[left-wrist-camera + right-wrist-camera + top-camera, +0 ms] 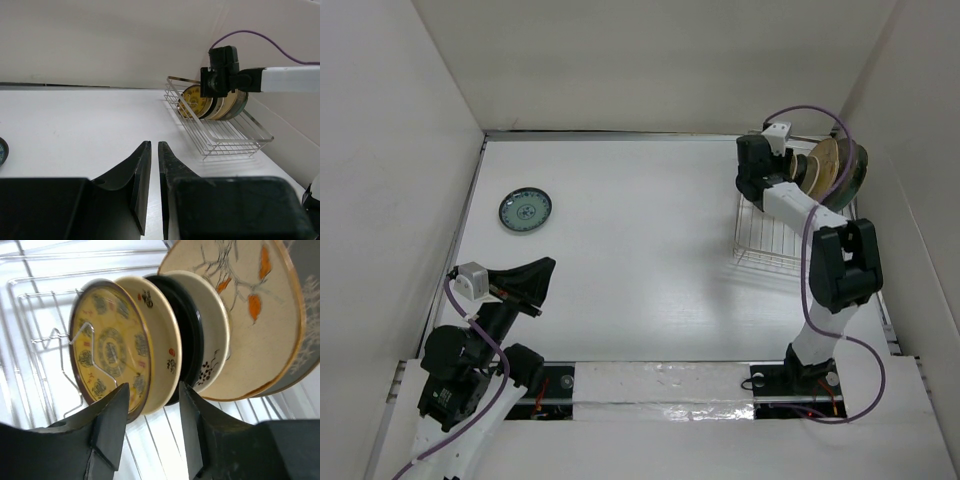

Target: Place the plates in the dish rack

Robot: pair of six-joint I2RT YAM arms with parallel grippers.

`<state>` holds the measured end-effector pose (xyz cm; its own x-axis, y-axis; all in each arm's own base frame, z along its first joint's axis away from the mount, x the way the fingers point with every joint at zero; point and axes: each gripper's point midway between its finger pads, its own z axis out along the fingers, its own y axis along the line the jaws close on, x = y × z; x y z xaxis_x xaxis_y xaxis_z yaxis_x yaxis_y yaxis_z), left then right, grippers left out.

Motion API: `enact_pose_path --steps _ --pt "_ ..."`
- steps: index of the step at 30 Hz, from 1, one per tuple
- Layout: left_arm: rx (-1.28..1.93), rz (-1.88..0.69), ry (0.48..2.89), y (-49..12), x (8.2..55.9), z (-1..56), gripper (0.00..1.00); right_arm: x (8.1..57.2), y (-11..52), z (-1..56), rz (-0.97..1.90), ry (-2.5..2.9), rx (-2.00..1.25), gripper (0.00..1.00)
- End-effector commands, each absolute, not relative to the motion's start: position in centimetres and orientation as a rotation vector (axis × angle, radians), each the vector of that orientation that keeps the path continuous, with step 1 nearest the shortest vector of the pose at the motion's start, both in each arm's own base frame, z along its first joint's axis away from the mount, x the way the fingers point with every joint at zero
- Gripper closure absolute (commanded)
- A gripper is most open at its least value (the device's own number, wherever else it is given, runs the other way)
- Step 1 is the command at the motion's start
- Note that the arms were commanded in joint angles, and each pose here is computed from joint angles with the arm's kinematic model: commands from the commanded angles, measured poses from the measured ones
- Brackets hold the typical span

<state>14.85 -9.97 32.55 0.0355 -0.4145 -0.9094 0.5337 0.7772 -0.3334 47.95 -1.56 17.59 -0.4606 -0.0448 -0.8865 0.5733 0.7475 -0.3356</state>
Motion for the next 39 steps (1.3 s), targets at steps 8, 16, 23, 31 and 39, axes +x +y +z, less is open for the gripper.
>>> enact_pose_path --steps 8,16,23,31,39 --pt "0.095 -0.736 1.273 -9.4 14.3 34.1 0.91 48.9 13.1 29.1 -0.041 1.747 0.258 0.62" --pt "0.074 -0.713 1.290 -9.1 14.8 33.9 1.00 48.2 39.3 23.1 0.681 1.866 -0.156 1.00" --pt "0.071 -0.702 1.321 -9.4 15.4 33.4 1.00 46.6 53.8 17.5 0.964 1.974 -0.283 0.79" --pt "0.045 -0.678 1.346 -9.1 16.1 33.0 1.00 46.1 58.9 8.8 1.240 2.096 -0.093 0.38" --pt "0.039 -0.675 1.348 -9.0 16.2 33.0 1.00 45.4 61.1 5.7 1.455 2.113 0.103 0.47"
